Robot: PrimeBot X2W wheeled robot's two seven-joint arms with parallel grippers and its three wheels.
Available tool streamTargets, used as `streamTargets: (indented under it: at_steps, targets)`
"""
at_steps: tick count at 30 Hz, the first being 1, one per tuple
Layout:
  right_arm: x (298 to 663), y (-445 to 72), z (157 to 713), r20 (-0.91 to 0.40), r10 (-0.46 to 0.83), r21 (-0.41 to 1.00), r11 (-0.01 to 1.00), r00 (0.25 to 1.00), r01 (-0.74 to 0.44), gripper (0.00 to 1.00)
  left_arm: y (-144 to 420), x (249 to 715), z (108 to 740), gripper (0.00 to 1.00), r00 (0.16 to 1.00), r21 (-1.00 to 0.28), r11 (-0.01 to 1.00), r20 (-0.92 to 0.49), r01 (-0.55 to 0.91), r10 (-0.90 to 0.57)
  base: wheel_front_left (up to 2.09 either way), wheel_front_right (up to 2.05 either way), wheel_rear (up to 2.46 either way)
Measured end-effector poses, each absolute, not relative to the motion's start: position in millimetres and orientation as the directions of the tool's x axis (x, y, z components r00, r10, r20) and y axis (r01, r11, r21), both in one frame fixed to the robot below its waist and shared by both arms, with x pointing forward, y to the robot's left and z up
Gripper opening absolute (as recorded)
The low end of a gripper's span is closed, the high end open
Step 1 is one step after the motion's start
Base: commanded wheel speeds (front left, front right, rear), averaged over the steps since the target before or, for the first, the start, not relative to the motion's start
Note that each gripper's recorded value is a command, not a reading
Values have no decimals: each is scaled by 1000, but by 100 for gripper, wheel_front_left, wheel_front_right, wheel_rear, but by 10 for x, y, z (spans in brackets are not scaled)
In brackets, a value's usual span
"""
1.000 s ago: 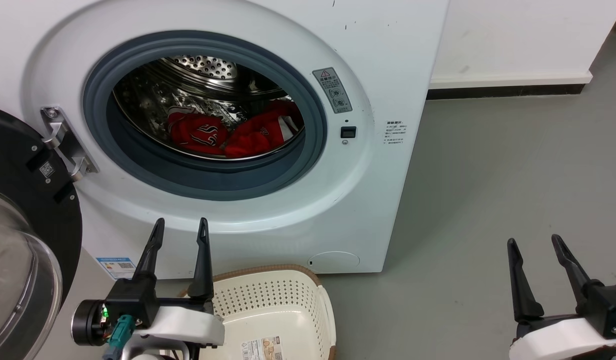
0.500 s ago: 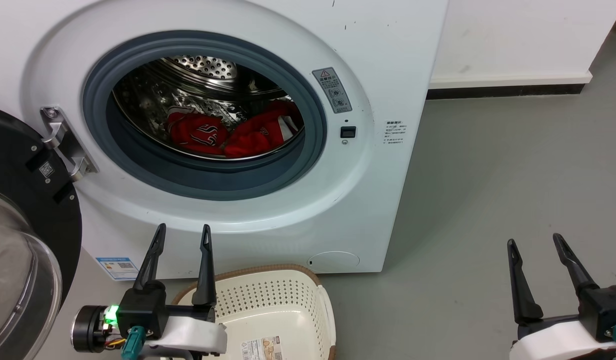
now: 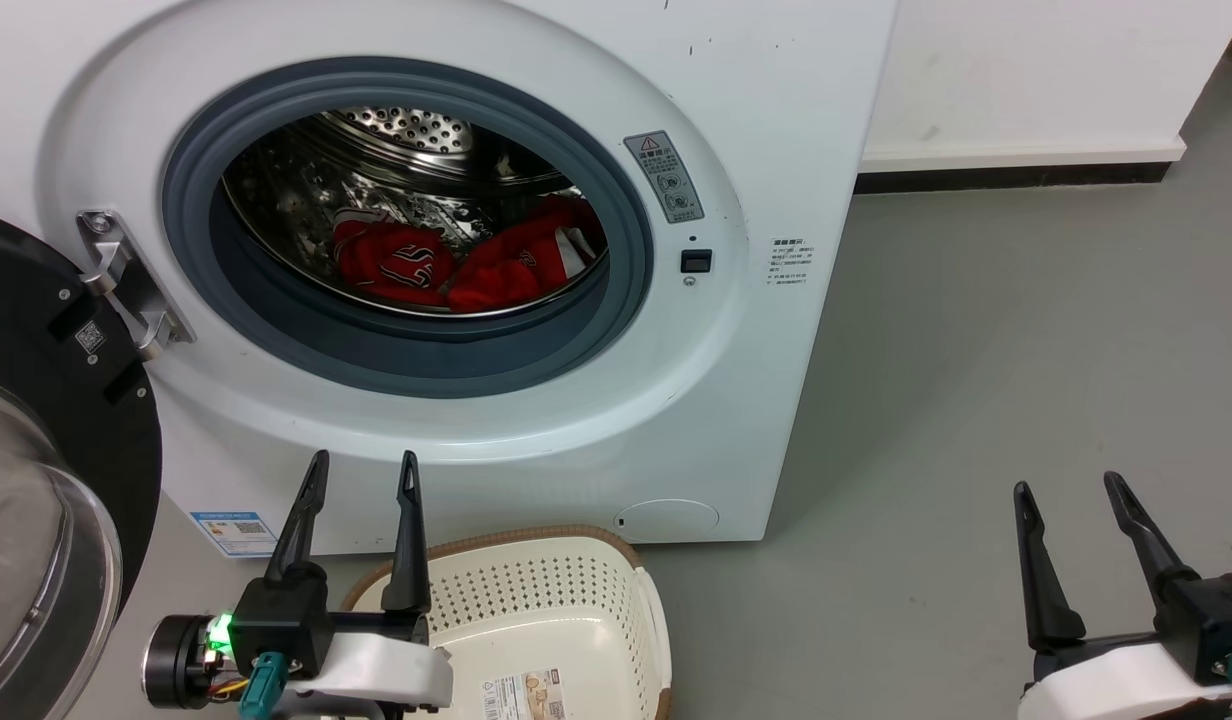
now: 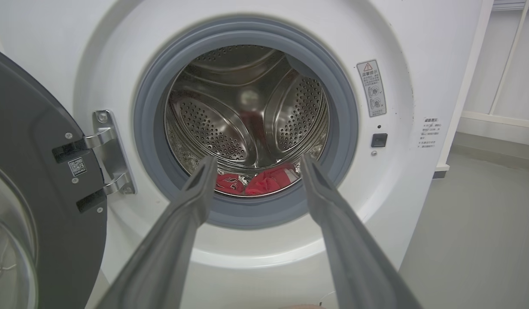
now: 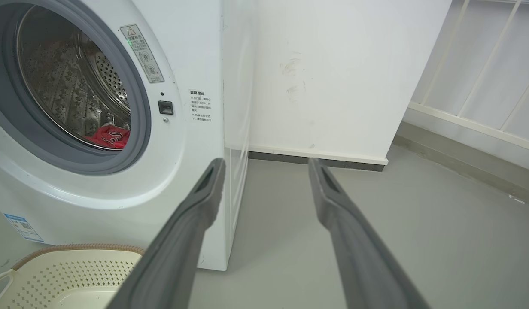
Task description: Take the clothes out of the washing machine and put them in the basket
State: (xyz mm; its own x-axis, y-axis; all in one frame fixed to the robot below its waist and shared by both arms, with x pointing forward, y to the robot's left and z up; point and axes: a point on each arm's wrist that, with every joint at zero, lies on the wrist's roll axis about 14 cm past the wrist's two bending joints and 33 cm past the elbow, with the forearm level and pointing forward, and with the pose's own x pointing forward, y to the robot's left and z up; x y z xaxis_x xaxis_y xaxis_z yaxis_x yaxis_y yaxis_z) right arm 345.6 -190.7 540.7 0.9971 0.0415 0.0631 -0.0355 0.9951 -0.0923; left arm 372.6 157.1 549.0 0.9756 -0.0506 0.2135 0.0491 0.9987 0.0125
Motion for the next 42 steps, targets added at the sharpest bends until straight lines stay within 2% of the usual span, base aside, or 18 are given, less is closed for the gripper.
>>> streamTargets:
  at_steps: [8,15,30,42]
  targets:
    - [3478,-1905,5367,54,42,-83,996,998,-38,100,1571,3751,5450,100,978,17,999,202,48,-50,0,0,0]
    - [3598,-1868,5349,52,53,-74,996,997,-49,100,1510,4010,5386,100,981,24,998,183,62,-66,0,0,0]
    - [4037,-1910,4824,-63,39,-32,999,997,-41,100,1400,5472,4609,100,992,73,990,-42,119,-117,0,0,0]
    - [4020,-2134,4314,-177,-33,1,999,984,34,100,1284,6534,4164,100,965,106,981,-221,165,-139,0,0,0]
